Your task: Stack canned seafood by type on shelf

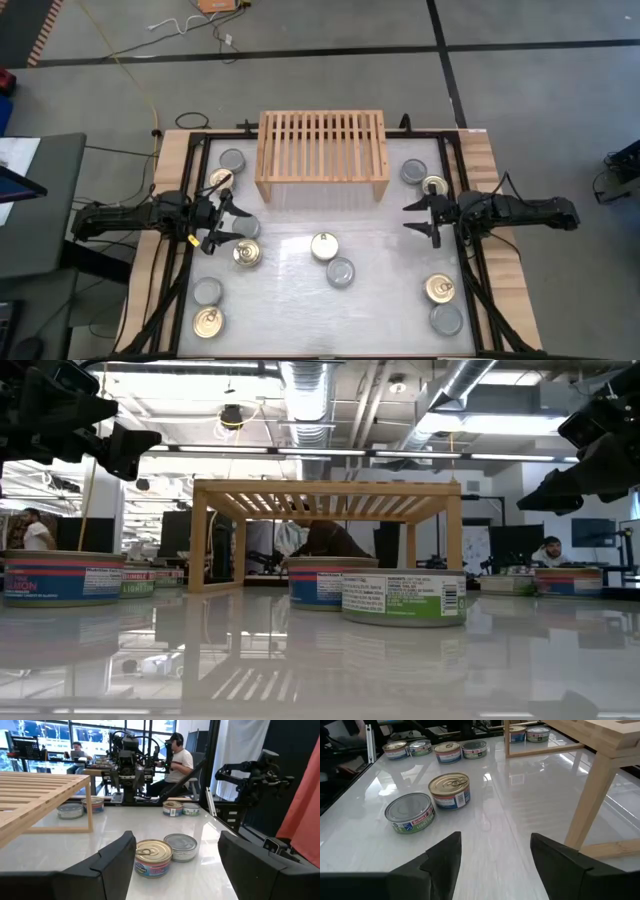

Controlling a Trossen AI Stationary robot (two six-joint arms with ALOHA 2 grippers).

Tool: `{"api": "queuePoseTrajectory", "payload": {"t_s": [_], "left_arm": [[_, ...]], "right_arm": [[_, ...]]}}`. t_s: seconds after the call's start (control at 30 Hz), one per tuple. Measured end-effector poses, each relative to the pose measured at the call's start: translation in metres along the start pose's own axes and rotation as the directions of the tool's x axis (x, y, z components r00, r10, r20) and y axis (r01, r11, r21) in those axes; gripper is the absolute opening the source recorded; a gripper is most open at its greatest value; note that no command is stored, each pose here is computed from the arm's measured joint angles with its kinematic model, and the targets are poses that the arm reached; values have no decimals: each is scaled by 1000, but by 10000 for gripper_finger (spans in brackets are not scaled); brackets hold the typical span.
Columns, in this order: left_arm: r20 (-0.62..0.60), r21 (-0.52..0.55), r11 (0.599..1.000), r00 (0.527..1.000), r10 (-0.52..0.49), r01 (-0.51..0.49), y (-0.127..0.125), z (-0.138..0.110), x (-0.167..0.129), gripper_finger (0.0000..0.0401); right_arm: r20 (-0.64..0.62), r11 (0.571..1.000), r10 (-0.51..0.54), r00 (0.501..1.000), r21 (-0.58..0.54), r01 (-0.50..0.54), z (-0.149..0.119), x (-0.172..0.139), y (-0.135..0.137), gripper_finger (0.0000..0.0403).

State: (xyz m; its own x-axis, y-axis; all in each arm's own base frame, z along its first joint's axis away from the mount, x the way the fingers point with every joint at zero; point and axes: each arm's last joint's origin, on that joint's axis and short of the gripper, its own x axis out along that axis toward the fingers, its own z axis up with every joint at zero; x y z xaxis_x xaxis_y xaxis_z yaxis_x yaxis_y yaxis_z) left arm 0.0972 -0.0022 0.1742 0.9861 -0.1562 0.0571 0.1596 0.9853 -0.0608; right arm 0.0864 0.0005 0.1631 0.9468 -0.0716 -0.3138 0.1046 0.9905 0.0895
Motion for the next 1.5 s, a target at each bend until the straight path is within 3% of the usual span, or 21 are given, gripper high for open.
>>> {"api": "queuePoseTrajectory", "payload": {"t_s": [1.5], "left_arm": [[3, 0, 1000, 1000, 15, -15, 0, 0, 0, 271]], "right_arm": [[1, 1000, 0, 1000, 0, 0, 0, 0, 0, 266]]}}
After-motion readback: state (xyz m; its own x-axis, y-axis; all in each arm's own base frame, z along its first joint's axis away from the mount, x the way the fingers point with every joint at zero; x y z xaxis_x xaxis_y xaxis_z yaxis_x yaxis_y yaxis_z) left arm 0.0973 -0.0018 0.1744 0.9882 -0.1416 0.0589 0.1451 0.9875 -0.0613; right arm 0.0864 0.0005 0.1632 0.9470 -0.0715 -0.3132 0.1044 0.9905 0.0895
